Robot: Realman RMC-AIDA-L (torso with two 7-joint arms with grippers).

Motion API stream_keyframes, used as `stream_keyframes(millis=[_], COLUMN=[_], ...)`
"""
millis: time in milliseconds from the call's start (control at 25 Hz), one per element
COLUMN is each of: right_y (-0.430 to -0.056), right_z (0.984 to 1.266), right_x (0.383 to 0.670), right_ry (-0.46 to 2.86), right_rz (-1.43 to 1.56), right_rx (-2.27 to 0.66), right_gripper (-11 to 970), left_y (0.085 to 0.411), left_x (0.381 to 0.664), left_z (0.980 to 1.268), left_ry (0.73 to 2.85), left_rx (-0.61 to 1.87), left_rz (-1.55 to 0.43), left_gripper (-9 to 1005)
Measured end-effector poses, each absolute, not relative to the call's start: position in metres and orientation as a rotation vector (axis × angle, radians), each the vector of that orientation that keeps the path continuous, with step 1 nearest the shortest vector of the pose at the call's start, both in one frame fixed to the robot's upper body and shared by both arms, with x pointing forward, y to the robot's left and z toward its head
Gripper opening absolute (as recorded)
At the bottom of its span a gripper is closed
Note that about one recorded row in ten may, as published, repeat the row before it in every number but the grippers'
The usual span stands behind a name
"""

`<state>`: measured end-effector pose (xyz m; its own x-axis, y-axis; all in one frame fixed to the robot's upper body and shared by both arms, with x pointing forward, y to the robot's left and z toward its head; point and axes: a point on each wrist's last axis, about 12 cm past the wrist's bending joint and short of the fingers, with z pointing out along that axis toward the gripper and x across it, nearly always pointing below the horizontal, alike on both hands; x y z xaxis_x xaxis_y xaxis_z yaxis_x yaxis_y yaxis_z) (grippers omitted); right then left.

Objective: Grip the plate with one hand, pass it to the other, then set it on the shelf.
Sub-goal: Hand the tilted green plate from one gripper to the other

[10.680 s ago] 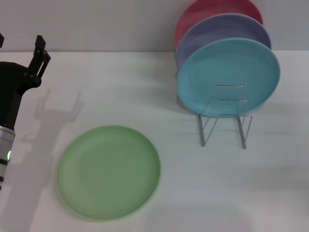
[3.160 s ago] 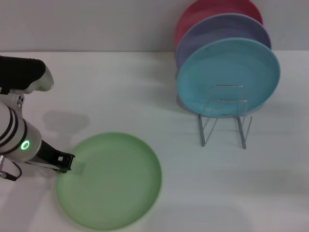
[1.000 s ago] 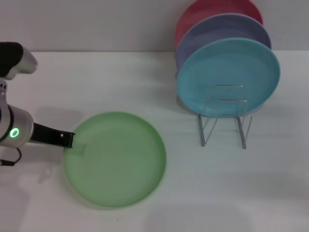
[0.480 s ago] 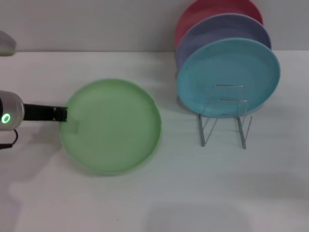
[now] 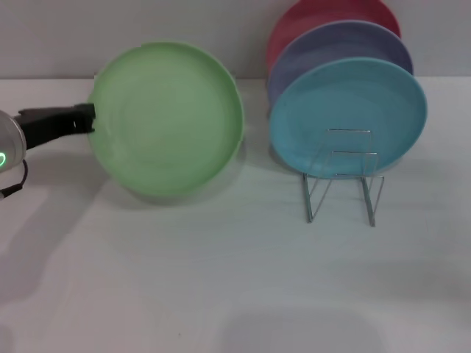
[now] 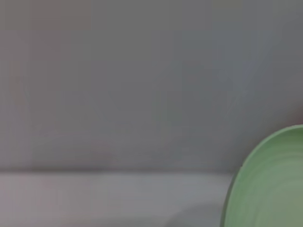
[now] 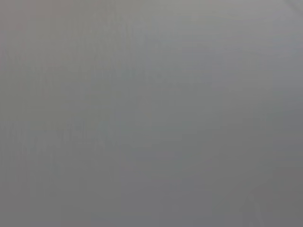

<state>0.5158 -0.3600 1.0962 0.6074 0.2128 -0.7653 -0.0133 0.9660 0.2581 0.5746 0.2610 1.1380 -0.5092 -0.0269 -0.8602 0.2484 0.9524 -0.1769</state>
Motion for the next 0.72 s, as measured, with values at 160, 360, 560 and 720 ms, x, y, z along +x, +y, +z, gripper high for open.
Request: stream_keyframes(millis=[160,360,560,720], right_y=[-0.360,-0.360,-0.360,-0.360], right_z=[1.096,1.094,1.094,1.093], right_x=[0.516,0.517,0.518,0.519], right_ry=[0.914,0.931,0.937,0.941], right_rz=[0.133,0.132,0.133,0.134], right_rx=[0.236,0.242,0.242,0.243], right_gripper=[656,656,657,657], left_y=[0.262,0.261,0.260,0.256], left_x=[0.575,0.572,0.569,0.563], left_z=[1.128,1.114,1.104,1.098], left_ry=[1.980,1.848,1.714,1.584], left_rx=[0.123,0.068,0.038,0.058], left_rz=[-0.296,-0.178,-0.050,0.021], left_gripper=[31,31,32,33])
